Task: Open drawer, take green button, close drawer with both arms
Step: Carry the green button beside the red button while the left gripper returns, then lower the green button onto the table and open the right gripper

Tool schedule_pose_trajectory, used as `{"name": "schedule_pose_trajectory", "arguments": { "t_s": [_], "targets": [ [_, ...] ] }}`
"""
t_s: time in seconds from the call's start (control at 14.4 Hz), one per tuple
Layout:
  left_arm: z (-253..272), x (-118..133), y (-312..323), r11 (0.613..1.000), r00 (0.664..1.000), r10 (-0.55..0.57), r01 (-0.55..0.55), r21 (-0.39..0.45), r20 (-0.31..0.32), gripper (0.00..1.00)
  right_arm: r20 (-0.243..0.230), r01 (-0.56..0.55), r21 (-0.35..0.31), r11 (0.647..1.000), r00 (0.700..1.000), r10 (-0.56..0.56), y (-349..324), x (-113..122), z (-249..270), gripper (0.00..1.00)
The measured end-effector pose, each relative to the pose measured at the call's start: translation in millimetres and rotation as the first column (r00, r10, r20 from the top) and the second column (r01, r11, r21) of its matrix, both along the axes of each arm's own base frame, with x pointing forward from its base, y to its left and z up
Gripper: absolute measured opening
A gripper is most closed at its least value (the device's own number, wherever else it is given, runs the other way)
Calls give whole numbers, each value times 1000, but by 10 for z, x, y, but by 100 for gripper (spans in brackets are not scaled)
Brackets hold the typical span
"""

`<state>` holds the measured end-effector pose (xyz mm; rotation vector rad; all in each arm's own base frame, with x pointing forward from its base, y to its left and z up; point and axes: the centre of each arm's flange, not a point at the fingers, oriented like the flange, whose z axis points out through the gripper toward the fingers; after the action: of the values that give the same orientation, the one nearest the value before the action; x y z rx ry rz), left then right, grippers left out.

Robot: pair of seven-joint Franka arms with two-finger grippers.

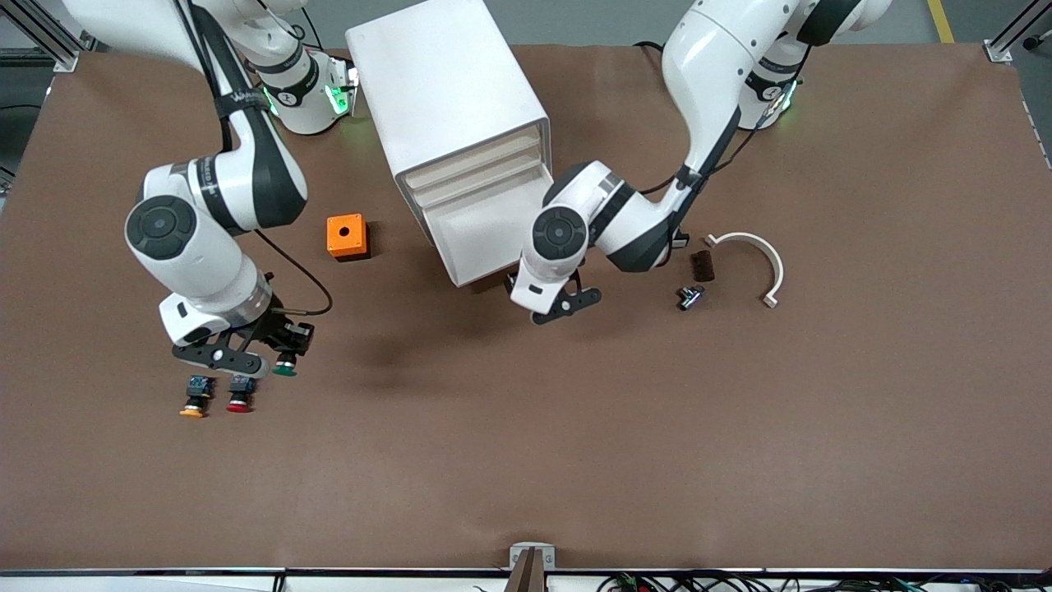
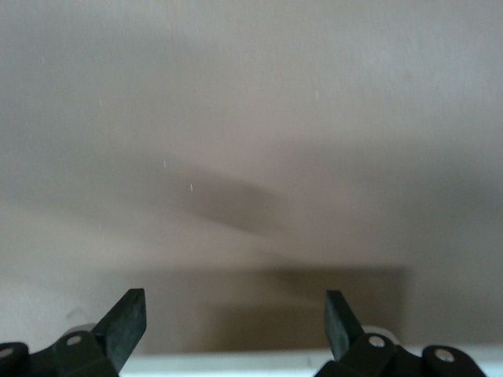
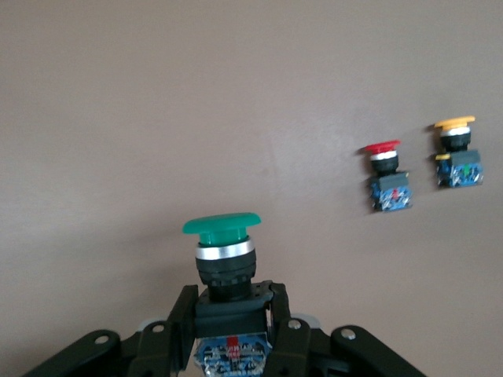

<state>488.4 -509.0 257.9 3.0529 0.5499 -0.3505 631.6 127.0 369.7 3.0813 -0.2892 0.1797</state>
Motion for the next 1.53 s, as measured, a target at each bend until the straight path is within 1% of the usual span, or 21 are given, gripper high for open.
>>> {"name": "schedule_pose_trajectory", "arguments": {
  "t_s": [0.28, 0.42, 0.56, 1.04, 1.32, 1.53],
  "targets": [
    [-62, -273, -162, 1000, 1000, 4, -3, 25, -15, 100, 3, -19, 0, 1000, 1000, 19, -326, 148, -438, 41],
    [-82, -354, -218, 999, 1000, 10, -10, 31, -16, 100, 6, -22, 3, 1000, 1000, 22, -441, 200, -687, 41],
    [-93, -403, -251, 999, 1000, 8, -7, 34, -18, 100, -3, -17, 4, 1000, 1000, 17, -524, 222, -910, 41],
    [-89, -432, -287, 1000, 1000, 17, -17, 22, -21, 100, -7, -16, 9, 1000, 1000, 16, -916, 258, -1543, 41],
    [-109, -444, -305, 998, 997, 59, -60, -18, -50, 100, 10, -18, 17, 1000, 1000, 18, -934, 228, -1780, 41],
    [-164, -475, -295, 995, 992, 93, -97, -36, -89, 100, 12, -18, 18, 1000, 1000, 18, -927, 226, -1799, 41]
  ]
}}
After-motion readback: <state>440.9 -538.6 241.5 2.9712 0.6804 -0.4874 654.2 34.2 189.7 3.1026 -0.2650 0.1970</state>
